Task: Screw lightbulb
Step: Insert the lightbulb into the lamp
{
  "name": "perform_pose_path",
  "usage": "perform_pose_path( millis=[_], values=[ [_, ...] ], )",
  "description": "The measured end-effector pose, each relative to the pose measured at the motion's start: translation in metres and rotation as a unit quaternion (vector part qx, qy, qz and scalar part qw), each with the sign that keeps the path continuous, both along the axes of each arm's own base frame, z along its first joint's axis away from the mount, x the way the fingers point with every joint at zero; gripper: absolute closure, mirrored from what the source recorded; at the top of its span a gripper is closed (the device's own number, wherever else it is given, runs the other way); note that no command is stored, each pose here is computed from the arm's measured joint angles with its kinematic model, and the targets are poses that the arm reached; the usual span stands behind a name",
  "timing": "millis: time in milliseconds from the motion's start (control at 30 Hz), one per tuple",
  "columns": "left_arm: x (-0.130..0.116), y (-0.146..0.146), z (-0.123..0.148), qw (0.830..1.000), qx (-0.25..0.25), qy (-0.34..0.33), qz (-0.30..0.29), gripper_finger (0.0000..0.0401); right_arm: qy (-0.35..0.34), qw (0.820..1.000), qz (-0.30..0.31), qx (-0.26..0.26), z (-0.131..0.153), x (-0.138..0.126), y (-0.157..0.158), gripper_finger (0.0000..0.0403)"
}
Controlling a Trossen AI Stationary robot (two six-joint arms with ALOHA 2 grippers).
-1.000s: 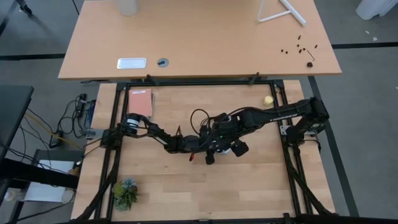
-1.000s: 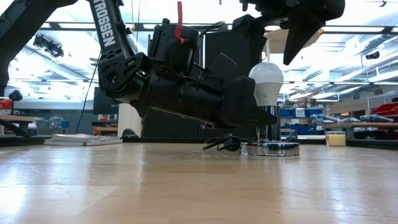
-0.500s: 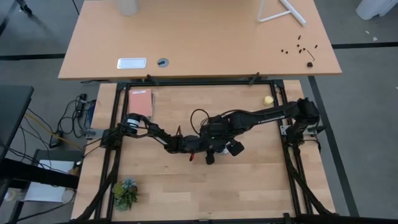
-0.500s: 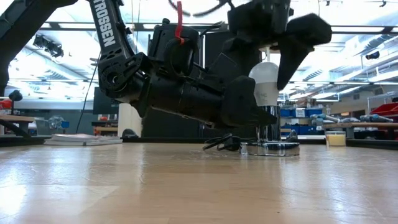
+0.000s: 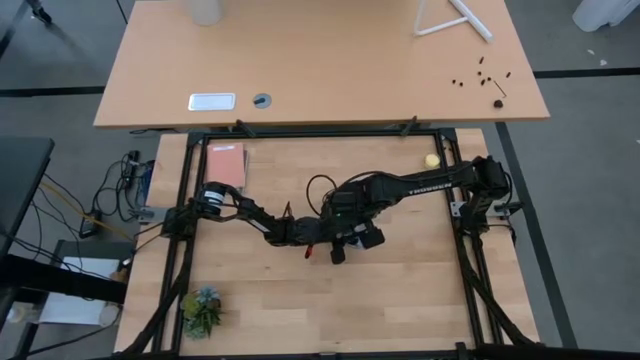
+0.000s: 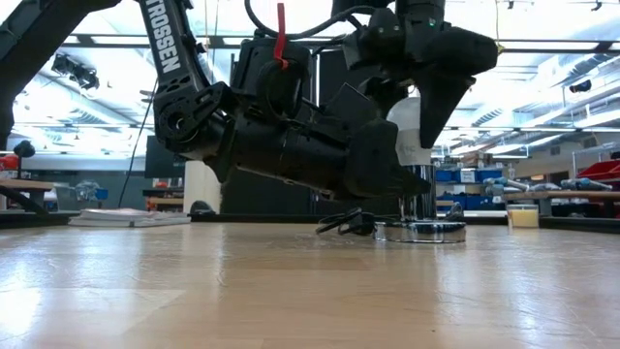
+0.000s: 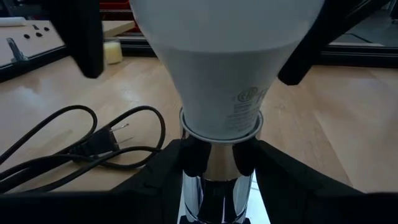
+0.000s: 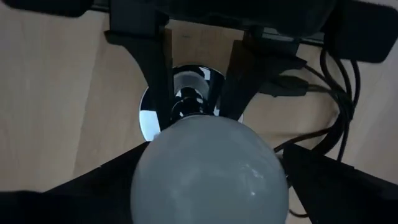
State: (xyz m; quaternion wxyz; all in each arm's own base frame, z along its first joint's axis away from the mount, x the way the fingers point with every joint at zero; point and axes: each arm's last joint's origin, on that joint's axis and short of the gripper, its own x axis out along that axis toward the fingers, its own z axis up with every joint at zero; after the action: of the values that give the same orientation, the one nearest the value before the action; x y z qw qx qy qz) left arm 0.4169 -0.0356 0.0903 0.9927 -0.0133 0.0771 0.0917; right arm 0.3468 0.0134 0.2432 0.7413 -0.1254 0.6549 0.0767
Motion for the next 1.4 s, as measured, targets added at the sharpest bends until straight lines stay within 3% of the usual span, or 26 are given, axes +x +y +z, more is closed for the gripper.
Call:
perform_pose_path(
  millis=[367, 500, 667, 867, 1033, 1200, 1400],
  values=[
    [0.0, 0.0, 0.0, 1.0, 0.0, 0.001, 0.002, 0.0226, -0.004, 0.996, -0.087, 0.013, 0.0, 0.0, 0.001, 0.0136],
    [0.0, 0.0, 0.0, 1.0, 0.0, 0.0, 0.001, 0.0226, -0.007, 0.99, -0.14, 0.019, 0.0, 0.0, 0.001, 0.0135],
    [0.0, 0.0, 0.0, 1.0, -0.001, 0.0, 0.001, 0.0226, -0.011, 0.978, -0.209, 0.028, 0.0, 0.0, 0.001, 0.0107],
    [0.0, 0.0, 0.0, 1.0, -0.001, 0.0, 0.0, 0.0226, -0.015, 0.971, -0.236, 0.033, 0.0, 0.001, 0.001, 0.0115],
    [0.0, 0.0, 0.0, 1.0, -0.001, 0.0, 0.0, 0.0226, -0.016, 0.98, -0.198, 0.028, 0.001, 0.0, 0.001, 0.0117],
    [0.0, 0.0, 0.0, 1.0, -0.001, 0.002, -0.004, 0.0226, -0.01, 0.996, -0.084, 0.01, 0.002, -0.001, 0.009, 0.0081],
    [0.0, -0.001, 0.0, 1.0, -0.001, 0.001, -0.004, 0.0226, -0.008, 0.999, 0.016, -0.027, 0.003, -0.002, 0.016, 0.0052]
  ],
)
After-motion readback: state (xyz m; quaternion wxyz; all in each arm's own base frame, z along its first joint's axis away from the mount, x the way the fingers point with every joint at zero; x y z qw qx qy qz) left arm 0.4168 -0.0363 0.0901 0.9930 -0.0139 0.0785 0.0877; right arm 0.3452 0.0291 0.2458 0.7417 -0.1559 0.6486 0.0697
